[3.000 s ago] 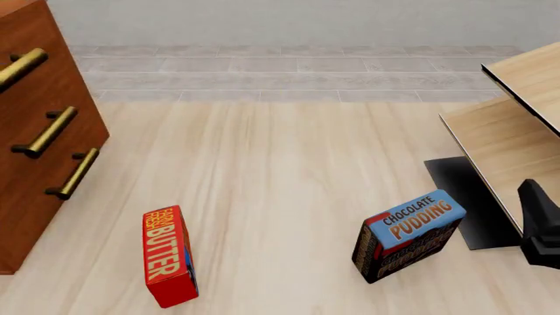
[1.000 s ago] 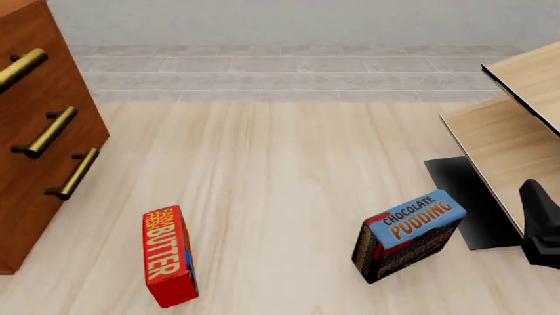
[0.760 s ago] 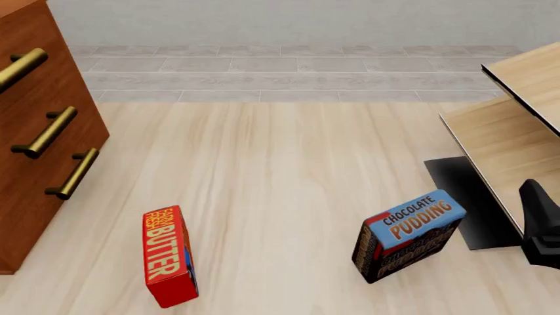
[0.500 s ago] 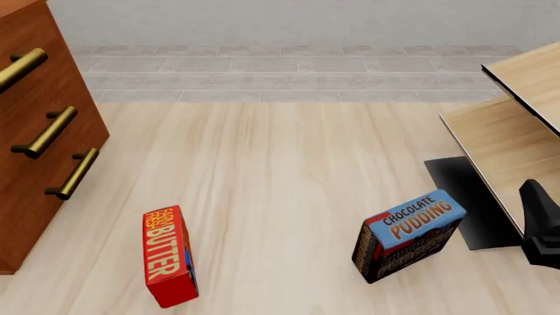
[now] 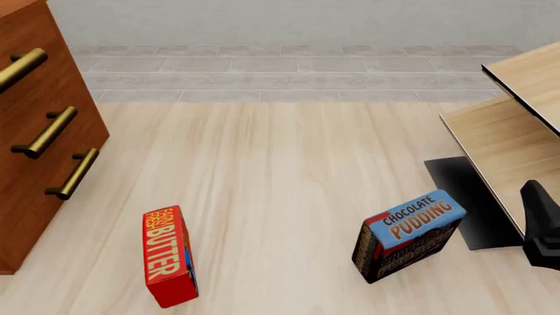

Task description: Close the top drawer of the cabinet and put the bowl on top of it.

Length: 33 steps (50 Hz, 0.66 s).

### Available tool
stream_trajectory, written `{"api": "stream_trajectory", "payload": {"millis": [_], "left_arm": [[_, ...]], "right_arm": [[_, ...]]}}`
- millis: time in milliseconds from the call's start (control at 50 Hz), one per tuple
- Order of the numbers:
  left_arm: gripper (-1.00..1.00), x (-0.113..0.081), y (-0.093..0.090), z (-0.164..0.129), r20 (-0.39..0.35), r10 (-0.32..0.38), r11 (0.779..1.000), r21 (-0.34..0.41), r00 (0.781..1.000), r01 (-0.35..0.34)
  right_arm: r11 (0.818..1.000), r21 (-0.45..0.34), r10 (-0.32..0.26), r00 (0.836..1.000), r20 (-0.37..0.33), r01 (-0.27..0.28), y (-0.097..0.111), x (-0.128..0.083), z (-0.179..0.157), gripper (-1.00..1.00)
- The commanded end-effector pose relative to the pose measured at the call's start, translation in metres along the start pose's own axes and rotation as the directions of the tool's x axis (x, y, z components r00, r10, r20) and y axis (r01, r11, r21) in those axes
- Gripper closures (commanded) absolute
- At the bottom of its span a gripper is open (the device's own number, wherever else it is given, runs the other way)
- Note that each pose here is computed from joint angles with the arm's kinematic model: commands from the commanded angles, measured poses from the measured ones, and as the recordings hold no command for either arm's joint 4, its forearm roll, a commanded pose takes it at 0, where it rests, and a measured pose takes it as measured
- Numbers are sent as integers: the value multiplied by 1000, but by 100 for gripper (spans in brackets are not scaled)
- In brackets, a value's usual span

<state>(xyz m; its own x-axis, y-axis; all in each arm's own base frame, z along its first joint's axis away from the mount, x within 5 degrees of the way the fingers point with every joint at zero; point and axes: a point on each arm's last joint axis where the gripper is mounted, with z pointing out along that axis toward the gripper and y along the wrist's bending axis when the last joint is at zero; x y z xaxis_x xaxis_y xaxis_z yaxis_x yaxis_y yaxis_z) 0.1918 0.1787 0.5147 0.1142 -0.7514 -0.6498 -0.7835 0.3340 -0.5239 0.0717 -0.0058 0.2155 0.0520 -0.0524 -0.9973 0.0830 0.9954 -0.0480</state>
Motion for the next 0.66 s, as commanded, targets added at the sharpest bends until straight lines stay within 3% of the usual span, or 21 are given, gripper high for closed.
{"api": "stream_trajectory", "payload": {"millis": [20, 40, 300, 660], "left_arm": [[-100, -9, -5, -29, 49, -19, 999, 33, 999, 17], [-100, -12, -6, -38, 77, -27, 998, 52, 997, 23], [-100, -11, -7, -56, 103, -22, 997, 77, 994, 14], [-100, -3, -16, -78, 149, 72, 982, 160, 986, -96]], "right_arm": [[1000, 1, 1, 1000, 2, -1, 0, 0, -1, -100], [1000, 0, 1, 1000, 2, -1, 0, 0, -1, -100], [1000, -2, 2, 1000, 3, -2, 0, 0, 0, -100], [1000, -8, -4, 1000, 0, 4, 1, 0, 1, -100]]}}
